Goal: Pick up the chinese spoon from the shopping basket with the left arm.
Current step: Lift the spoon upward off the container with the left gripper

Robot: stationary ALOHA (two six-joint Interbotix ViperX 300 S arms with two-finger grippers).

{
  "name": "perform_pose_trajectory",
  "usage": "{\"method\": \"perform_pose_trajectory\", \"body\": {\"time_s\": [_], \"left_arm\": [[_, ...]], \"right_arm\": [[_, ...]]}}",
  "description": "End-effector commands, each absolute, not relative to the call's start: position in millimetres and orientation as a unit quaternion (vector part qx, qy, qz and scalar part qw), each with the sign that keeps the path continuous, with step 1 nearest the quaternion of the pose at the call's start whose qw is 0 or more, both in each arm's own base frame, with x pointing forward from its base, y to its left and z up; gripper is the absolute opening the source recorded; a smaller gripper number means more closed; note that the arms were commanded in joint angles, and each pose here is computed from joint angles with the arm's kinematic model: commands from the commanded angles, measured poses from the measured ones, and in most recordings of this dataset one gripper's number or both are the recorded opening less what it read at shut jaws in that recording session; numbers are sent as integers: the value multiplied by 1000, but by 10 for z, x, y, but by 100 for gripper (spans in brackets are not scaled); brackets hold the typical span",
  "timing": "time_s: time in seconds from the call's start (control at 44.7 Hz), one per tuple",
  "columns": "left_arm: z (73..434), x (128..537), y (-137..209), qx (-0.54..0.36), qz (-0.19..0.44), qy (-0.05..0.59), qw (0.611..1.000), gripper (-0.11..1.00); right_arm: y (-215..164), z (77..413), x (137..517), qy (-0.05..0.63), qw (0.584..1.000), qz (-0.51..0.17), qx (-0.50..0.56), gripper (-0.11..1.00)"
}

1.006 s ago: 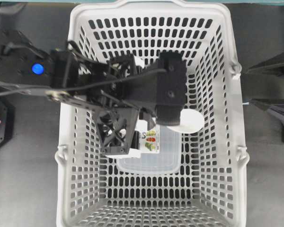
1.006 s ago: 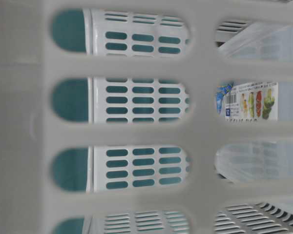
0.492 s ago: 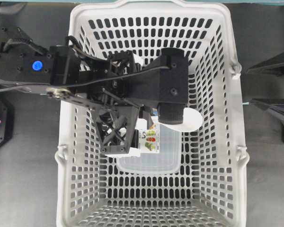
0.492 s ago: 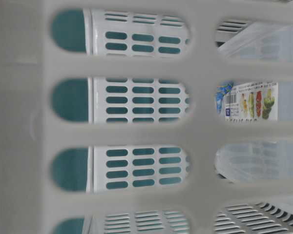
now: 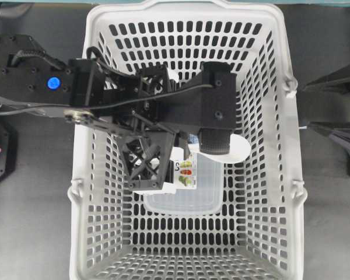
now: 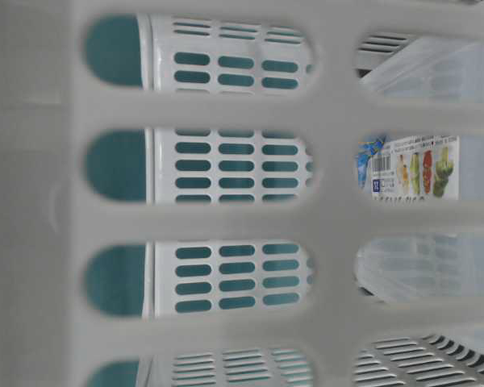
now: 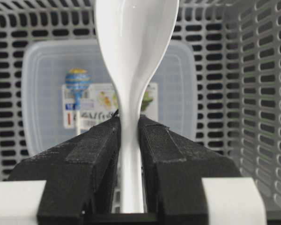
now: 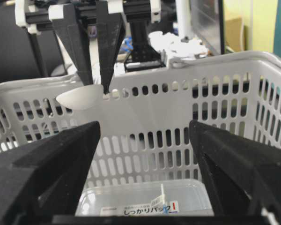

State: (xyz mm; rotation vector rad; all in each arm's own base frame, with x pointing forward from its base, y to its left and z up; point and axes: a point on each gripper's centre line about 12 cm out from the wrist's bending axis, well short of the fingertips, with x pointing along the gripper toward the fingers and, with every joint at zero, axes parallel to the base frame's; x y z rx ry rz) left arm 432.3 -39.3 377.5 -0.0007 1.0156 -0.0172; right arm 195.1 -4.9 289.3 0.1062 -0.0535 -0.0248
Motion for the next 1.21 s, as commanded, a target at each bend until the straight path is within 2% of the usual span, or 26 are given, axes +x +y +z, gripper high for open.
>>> {"method": "perform_pose_trajectory", "body": {"time_s": [0.0,0.671,1.185], "left_arm": [[3910,4295,-387,0,-9,469,883,12],[3877,4316,-383,1,-8,473,881,12],[3674,4329,-402,4,-8,497,868,12]], "right_arm": [[-53,2915,1961,-30,998,-13,55,74],[-53,2910,1960,-30,998,-13,55,74],[-56,2885,1957,-27,998,-14,54,74]]}}
